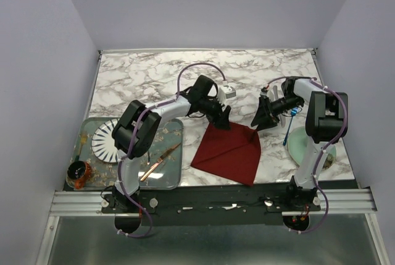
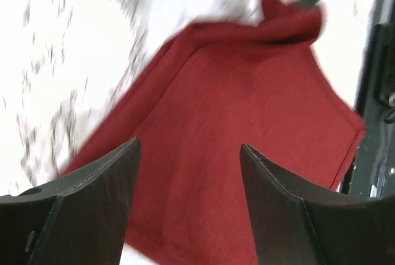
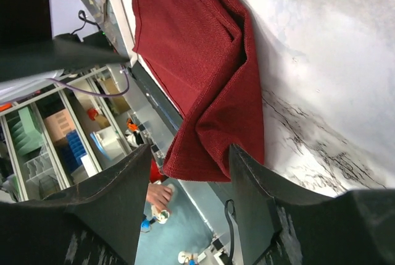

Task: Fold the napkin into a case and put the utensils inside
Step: Pick up the upper triangle-folded napkin from the center of the board.

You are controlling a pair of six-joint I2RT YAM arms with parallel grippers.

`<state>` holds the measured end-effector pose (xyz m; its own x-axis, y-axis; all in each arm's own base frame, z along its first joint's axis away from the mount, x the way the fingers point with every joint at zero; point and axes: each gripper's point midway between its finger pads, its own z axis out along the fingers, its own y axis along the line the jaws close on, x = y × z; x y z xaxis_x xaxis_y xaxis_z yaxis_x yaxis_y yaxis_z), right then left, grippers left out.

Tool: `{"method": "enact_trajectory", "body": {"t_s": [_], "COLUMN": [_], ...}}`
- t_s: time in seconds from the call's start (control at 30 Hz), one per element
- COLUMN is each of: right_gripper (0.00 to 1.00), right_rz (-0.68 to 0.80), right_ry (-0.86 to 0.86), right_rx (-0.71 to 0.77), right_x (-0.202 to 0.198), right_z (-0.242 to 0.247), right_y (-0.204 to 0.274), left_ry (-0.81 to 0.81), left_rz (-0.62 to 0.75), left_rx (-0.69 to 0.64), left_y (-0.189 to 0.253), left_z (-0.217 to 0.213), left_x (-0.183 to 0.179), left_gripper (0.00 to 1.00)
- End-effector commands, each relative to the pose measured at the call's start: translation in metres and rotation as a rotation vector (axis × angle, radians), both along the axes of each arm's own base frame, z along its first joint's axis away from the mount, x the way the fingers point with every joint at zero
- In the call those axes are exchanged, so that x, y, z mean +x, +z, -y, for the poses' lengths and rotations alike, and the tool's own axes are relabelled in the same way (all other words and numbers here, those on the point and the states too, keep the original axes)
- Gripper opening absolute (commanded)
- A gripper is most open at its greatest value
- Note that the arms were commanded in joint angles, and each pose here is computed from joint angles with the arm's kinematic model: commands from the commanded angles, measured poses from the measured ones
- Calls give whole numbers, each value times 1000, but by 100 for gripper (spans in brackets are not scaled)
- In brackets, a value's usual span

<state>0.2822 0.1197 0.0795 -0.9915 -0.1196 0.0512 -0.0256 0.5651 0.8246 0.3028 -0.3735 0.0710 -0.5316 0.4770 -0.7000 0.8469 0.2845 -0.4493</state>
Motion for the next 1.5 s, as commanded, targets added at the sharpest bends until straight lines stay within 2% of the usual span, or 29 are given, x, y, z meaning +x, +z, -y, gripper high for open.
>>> {"method": "enact_trajectory", "body": {"t_s": [0.0, 0.2, 0.43, 0.63, 1.0, 1.1, 1.27, 1.33, 1.47], "right_gripper": [61, 59, 58, 58, 58, 58, 58, 59, 62], "right_rz": [23, -16, -41, -34, -18, -20, -13, -3, 12], "right_ry": [0, -12, -18, -13, -7, -3, 3, 14, 31], "right_rx": [48, 82, 108, 123, 184, 185, 212, 214, 152], "right_x": [-3, -11, -17, -19, -20, -22, -22, -20, -18], "right_z": [-6, -10, -13, -14, -18, -19, -20, -19, -12], "right_y": [11, 12, 12, 15, 24, 23, 28, 35, 35], "left_ry": [-208, -405, -509, -605, -649, -670, -706, -724, -750], "left_rz": [234, 543, 736, 748, 739, 716, 746, 741, 749], "left_rx": [-238, -319, -300, -297, -267, -243, -216, -202, -186], "left_y": [50, 55, 42, 29, 22, 16, 9, 6, 2], "left_z": [38, 61, 86, 93, 95, 90, 81, 78, 72], "left_x": [-7, -21, -27, -42, -46, -48, -53, -56, -58], "left_gripper": [76, 75, 67, 61, 61, 51, 27, 21, 18]}}
